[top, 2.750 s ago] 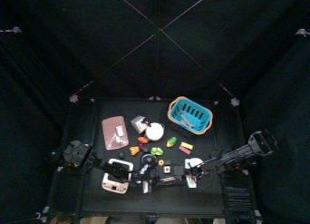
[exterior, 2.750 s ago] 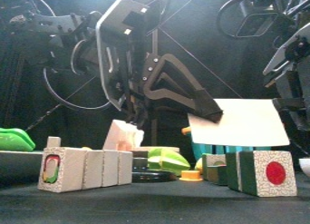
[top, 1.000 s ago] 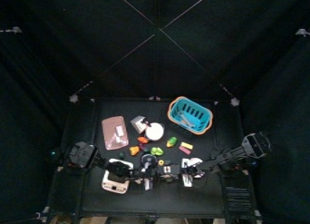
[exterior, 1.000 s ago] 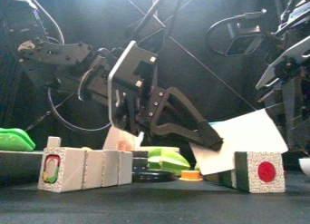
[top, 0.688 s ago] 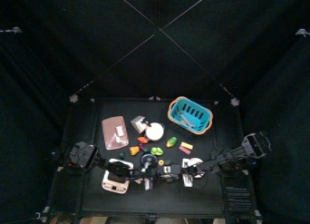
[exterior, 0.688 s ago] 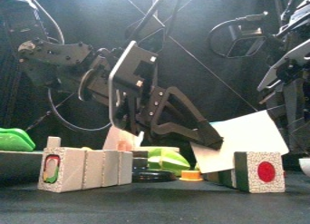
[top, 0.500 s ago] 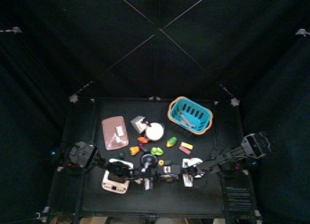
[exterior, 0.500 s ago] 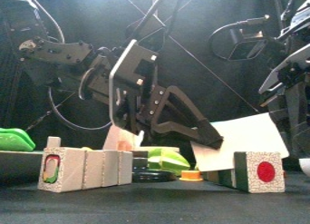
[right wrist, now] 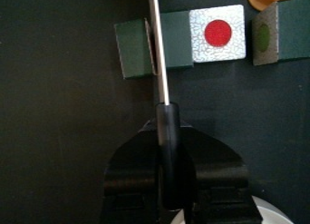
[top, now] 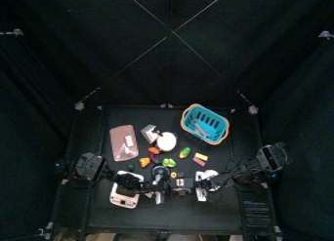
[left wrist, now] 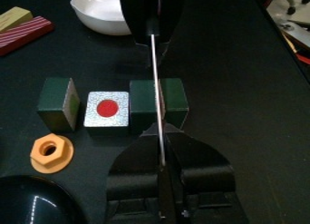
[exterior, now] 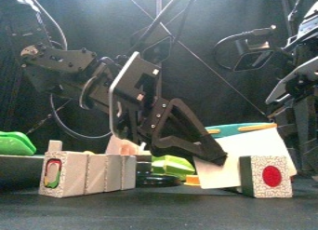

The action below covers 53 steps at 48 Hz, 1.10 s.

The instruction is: Cut sushi piece

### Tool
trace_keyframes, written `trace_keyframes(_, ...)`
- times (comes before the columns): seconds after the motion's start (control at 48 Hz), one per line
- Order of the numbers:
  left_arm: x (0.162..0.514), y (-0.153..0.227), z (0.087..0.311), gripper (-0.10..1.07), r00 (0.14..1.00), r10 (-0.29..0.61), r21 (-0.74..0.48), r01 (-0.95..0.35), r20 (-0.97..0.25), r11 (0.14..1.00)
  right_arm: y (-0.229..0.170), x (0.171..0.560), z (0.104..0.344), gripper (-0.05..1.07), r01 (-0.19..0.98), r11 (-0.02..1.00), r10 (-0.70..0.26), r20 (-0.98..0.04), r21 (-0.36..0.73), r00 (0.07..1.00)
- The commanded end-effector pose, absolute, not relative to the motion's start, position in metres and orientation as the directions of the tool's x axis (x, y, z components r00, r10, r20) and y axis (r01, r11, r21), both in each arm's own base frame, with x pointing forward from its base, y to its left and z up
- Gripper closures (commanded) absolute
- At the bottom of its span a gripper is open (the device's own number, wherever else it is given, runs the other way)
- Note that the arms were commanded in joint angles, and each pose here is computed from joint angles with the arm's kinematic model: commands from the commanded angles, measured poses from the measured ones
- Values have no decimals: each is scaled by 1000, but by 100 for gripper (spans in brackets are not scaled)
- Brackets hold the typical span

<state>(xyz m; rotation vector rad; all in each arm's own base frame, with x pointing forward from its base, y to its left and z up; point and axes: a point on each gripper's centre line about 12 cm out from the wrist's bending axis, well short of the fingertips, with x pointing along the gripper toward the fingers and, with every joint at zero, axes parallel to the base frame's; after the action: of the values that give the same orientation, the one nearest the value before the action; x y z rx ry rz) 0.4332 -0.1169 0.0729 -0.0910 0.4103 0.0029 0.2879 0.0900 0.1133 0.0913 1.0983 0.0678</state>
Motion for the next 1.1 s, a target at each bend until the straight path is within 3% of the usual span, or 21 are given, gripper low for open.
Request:
trace_keyframes(0.0,436,-118,78,59,921,-20,-94,-18,-389,995,91,290,115,60,-8,993,105,-881,114,462)
trace_keyframes(0.333,436,-118,76,59,919,-20,-93,-18,-393,995,93,290,101,60,14,992,105,-897,123,429)
trace_keyframes(0.688,439,-127,88,59,930,-40,-107,0,-365,994,105,293,126,60,-15,987,148,-859,161,491)
trace_keyframes(1.083,438,-136,86,59,916,-66,-113,23,-396,993,118,289,125,60,-15,981,177,-864,193,471)
